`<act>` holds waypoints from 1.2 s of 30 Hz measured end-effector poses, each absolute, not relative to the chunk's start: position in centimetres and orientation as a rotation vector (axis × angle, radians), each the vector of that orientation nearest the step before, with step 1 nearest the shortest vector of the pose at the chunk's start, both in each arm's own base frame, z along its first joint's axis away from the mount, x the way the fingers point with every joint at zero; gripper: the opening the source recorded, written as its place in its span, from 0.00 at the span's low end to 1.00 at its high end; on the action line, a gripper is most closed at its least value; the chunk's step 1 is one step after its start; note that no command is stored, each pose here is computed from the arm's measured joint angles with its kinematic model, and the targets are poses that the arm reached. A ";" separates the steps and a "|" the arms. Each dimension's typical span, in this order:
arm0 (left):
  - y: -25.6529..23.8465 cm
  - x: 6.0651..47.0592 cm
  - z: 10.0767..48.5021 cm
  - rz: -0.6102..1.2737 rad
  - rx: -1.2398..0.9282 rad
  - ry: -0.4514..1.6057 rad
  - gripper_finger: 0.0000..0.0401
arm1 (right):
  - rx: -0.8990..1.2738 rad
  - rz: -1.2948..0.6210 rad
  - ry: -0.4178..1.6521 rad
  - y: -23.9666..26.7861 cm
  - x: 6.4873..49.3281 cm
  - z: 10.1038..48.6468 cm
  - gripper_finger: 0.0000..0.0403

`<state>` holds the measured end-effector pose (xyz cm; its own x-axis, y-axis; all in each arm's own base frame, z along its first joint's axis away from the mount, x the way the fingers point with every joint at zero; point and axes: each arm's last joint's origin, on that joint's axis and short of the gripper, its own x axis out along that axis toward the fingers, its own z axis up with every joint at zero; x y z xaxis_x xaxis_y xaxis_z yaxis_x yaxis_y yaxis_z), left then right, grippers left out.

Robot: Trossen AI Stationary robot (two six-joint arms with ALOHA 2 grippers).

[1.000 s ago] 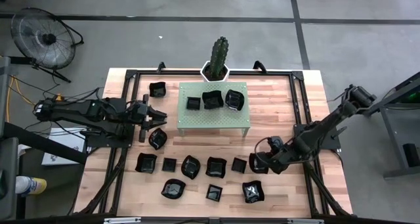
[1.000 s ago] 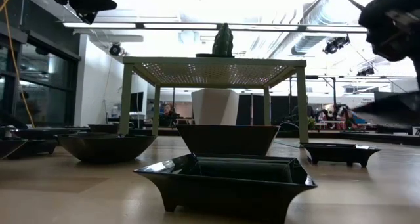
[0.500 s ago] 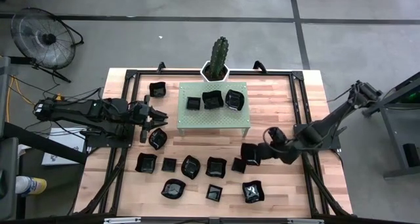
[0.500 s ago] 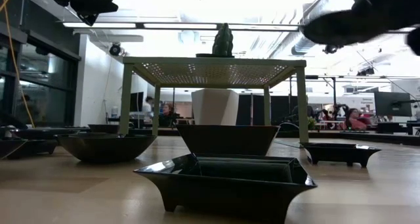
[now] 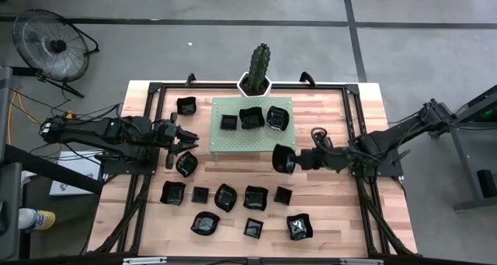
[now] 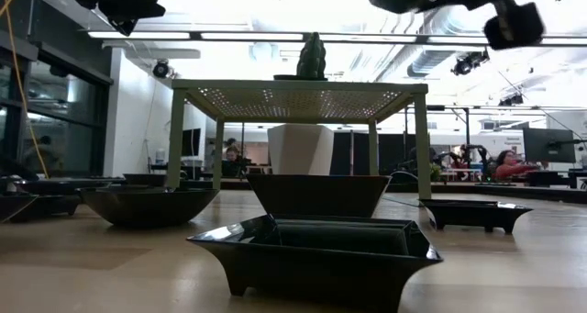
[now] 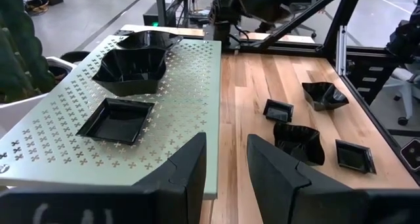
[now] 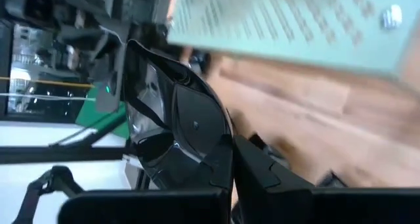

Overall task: Pick & Place Mini shaped plates
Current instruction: Stack the leaf shaped plate on top of the leaf shaped plate on the shelf

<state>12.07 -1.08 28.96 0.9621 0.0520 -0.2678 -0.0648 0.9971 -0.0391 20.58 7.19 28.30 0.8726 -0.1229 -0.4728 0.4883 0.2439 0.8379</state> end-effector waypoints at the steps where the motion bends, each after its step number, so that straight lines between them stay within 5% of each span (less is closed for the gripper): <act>1: -1.1 12.1 29.0 0.059 -0.044 0.270 0.27 | 1.253 -0.435 0.330 6.8 20.7 28.7 0.00; 26: -1.1 11.1 29.5 -0.010 0.005 0.222 0.27 | 1.156 -0.588 0.190 -2.2 21.8 34.9 0.00; 36: -1.0 10.1 29.9 -0.018 0.000 0.170 0.27 | 1.073 -0.644 0.424 -5.4 24.8 36.6 0.00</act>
